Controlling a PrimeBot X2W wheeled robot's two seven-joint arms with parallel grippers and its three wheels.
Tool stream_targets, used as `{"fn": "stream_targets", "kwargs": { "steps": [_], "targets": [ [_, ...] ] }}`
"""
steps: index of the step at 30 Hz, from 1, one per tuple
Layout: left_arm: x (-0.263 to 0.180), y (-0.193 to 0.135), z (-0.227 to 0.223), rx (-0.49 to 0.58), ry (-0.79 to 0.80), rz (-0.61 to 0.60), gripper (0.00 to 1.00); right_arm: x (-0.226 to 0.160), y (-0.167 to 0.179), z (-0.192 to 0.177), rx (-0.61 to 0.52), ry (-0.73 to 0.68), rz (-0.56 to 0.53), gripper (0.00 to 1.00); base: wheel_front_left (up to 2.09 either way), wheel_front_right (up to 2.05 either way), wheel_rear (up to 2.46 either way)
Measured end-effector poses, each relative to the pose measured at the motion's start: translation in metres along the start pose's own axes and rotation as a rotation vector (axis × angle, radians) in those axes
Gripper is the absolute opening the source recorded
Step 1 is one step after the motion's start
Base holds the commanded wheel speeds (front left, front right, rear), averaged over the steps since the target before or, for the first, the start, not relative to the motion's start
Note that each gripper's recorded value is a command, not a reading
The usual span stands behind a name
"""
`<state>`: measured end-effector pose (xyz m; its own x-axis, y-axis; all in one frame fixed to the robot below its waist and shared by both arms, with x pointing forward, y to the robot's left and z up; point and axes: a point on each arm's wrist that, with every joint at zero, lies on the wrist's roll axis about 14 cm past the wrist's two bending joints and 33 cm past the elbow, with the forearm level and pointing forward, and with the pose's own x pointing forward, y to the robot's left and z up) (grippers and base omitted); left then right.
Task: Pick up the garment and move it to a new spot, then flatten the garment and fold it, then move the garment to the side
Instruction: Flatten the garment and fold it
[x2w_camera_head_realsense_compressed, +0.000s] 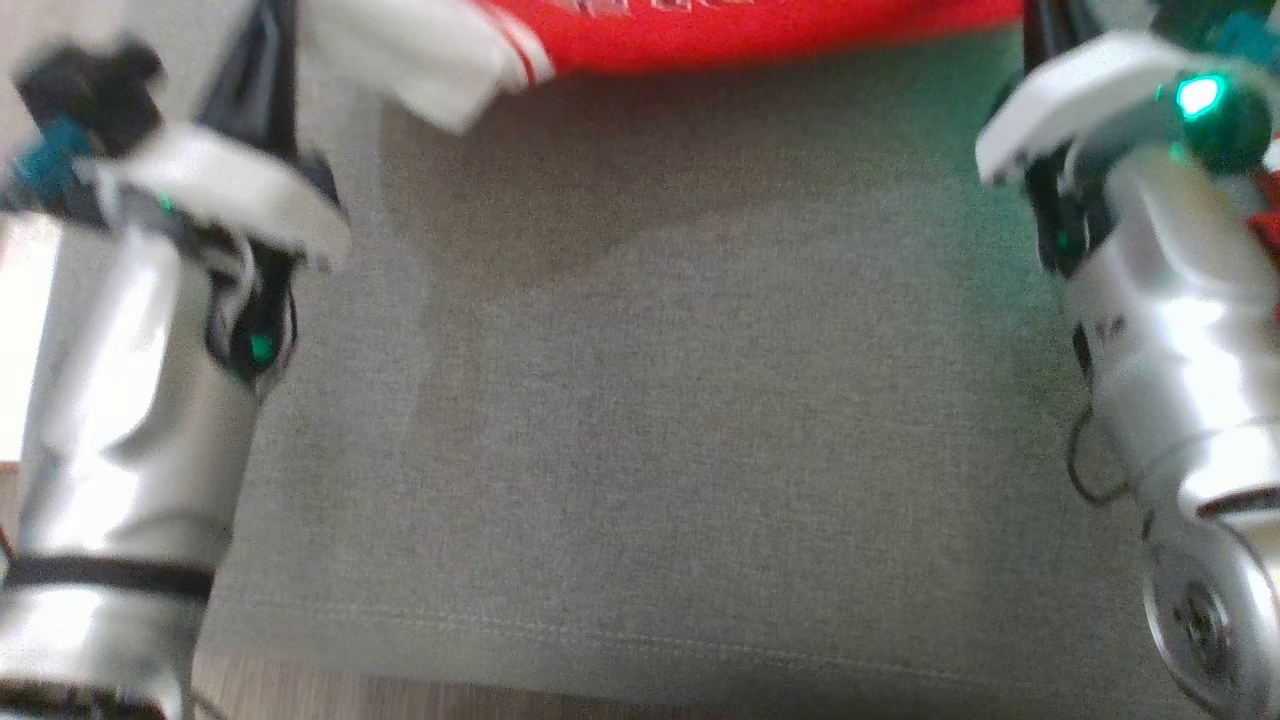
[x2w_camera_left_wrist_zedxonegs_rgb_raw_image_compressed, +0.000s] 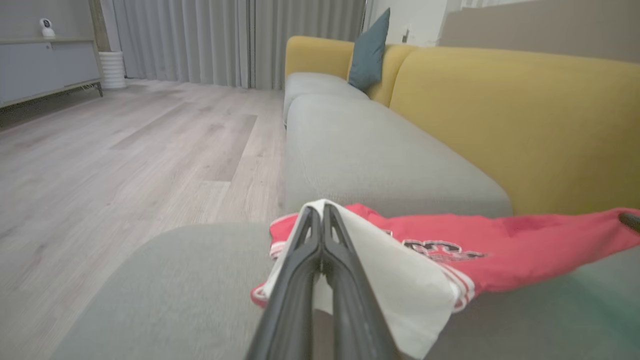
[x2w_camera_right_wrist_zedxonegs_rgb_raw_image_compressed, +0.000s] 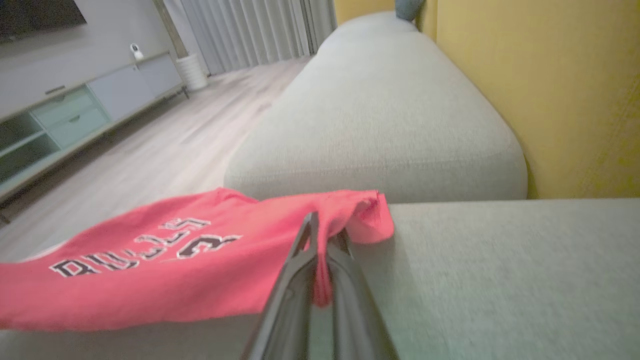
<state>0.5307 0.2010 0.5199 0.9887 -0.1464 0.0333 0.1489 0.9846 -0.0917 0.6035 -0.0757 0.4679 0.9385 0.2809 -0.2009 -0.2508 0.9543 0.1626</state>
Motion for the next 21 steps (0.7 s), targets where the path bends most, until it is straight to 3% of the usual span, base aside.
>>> {"fn": "stream_targets", "kwargs": {
  "steps": [9, 21],
  "targets": [
    [-0.069, -0.006, -0.025, 0.005, 0.101, -0.042, 0.00, -0.057, -0.013, -0.045, -0.059, 0.244, -0.017, 0.00, 0.00, 0.00, 0.00],
    [-0.129, -0.036, -0.038, -0.013, 0.213, -0.165, 0.00, -0.116, -0.030, -0.071, -0.134, 0.436, -0.009, 0.00, 0.00, 0.00, 0.00]
  ]
}}
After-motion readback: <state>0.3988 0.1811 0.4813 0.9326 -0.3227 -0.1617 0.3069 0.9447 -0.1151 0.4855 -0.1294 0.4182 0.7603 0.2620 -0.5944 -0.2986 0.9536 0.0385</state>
